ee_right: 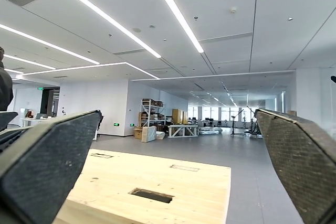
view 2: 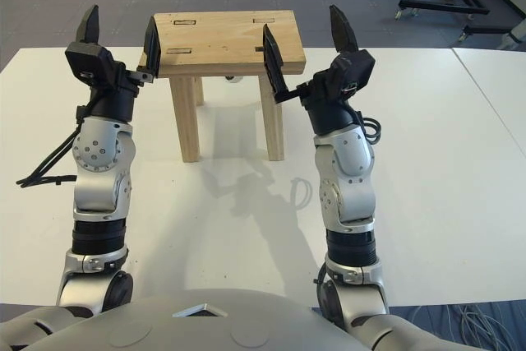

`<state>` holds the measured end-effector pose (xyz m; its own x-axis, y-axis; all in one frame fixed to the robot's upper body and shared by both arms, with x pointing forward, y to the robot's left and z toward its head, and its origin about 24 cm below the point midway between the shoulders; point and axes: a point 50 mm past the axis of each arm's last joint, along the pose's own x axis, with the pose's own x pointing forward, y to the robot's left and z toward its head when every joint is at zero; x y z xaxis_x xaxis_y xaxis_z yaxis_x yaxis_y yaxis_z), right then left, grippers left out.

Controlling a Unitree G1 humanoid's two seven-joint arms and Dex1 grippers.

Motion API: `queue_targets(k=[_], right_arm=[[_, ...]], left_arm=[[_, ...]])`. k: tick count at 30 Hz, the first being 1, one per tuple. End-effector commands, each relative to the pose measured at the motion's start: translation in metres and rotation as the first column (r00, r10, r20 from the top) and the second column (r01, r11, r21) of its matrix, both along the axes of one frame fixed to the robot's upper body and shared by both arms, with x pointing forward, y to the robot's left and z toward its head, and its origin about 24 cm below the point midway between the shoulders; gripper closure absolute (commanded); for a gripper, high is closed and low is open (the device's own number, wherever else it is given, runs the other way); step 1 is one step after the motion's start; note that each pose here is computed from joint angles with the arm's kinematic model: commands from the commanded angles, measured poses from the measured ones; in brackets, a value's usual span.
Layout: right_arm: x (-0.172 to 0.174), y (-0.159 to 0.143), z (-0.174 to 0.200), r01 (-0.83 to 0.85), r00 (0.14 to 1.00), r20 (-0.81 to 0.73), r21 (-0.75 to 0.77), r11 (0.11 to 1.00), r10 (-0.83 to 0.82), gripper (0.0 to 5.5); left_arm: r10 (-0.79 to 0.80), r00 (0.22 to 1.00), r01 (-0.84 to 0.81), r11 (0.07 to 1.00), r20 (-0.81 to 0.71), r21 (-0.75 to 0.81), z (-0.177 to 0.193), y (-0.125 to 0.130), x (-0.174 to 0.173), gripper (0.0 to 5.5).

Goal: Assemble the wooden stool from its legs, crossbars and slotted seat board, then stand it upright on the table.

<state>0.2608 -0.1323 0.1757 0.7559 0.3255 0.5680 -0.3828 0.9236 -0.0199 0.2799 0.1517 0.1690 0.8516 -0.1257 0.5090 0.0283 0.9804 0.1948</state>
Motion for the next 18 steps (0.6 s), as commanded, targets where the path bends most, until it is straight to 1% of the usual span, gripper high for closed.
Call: queue_targets(k=[1, 9, 11, 14, 18], right_arm=[[-0.0014, -0.0029, 0.0011, 0.022, 1.0, 0.006, -0.004, 1.0, -0.022, 0.12], [-0.0014, -0.0033, -0.0019, 0.062, 0.998, -0.006, 0.013, 0.998, -0.062, 0.12], [-0.0006, -0.0056, -0.0021, 0.1, 0.995, -0.003, 0.011, 0.995, -0.1, 0.12], [0.0019, -0.0112, -0.0015, 0.216, 0.976, 0.023, -0.01, 0.976, -0.216, 0.12], [0.0016, -0.0104, -0.0032, 0.254, 0.967, 0.033, -0.016, 0.967, -0.254, 0.12]], left_arm=[[0.005, 1.0, -0.005, 1.0, 0.0, -0.004, -0.0007, 0.0, 0.0013, 1.32], [-0.013, 1.0, 0.013, 1.0, 0.018, 0.0, 0.0021, -0.0014, 0.002, 1.32], [-0.014, 1.0, 0.014, 1.0, 0.024, 0.001, 0.0026, -0.0022, 0.0015, 1.32], [-0.013, 0.999, 0.013, 1.0, 0.033, 0.001, 0.0034, -0.003, 0.0004, 1.32], [-0.014, 0.999, 0.014, 1.0, 0.04, -0.001, 0.0039, -0.0044, -0.0006, 1.32]])
